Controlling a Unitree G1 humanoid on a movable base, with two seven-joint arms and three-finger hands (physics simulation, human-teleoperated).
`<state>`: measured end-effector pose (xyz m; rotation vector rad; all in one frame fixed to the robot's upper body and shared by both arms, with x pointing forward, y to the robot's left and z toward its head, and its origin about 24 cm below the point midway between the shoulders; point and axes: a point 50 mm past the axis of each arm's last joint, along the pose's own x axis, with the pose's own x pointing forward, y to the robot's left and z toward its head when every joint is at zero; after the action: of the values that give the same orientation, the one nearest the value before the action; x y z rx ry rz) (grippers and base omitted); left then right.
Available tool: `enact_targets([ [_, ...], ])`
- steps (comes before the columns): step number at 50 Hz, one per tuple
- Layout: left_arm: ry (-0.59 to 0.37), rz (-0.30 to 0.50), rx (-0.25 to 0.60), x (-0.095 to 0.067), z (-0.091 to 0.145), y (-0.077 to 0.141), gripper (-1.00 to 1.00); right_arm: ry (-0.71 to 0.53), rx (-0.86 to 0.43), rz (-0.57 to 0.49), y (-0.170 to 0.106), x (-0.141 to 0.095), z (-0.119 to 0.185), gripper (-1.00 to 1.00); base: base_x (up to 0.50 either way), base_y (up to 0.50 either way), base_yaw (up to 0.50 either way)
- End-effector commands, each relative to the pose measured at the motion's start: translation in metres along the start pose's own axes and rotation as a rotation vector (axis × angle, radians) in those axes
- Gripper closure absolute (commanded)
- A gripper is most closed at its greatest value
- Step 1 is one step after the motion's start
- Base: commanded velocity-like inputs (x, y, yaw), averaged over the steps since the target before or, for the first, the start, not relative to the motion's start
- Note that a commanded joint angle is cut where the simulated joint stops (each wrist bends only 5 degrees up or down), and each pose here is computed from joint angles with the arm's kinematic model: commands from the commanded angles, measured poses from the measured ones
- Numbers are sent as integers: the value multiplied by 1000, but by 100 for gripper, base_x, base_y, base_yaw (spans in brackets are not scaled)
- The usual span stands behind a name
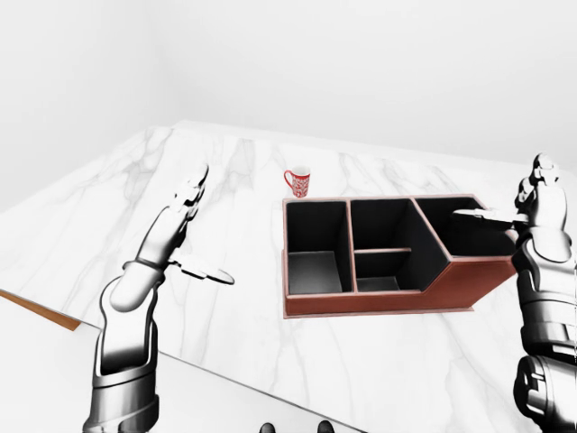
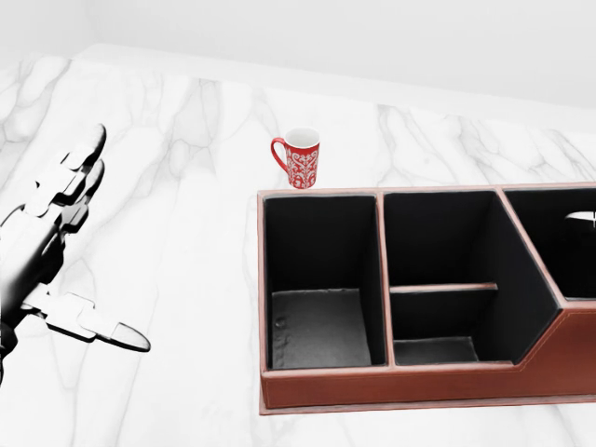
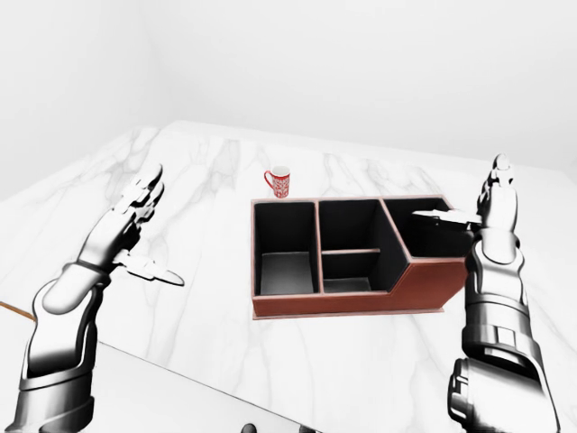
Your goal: Pick up the book and place it in the right compartment of the caddy.
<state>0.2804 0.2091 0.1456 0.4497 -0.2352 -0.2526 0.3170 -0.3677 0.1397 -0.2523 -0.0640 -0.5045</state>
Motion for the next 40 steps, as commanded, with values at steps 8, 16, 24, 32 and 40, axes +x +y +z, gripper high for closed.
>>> enact_targets([
  [8,-805,237,288,-49,181,58,-100,-333,222,-295,-85,17,127,-100,0,0,0],
  [16,-1262,372,314,-109,252,74,-100,-446,319,-421,-134,2,164,-100,0,0,0],
  [24,-1536,329,19,-154,287,89,-100,-545,414,-504,-181,-28,190,-100,0,0,0],
  [32,-1191,254,-277,-151,314,98,-100,-643,492,-606,-227,-66,208,-100,0,0,0],
  [40,-1003,262,-226,-138,311,92,-100,-653,521,-636,-242,-76,213,-100,0,0,0],
])
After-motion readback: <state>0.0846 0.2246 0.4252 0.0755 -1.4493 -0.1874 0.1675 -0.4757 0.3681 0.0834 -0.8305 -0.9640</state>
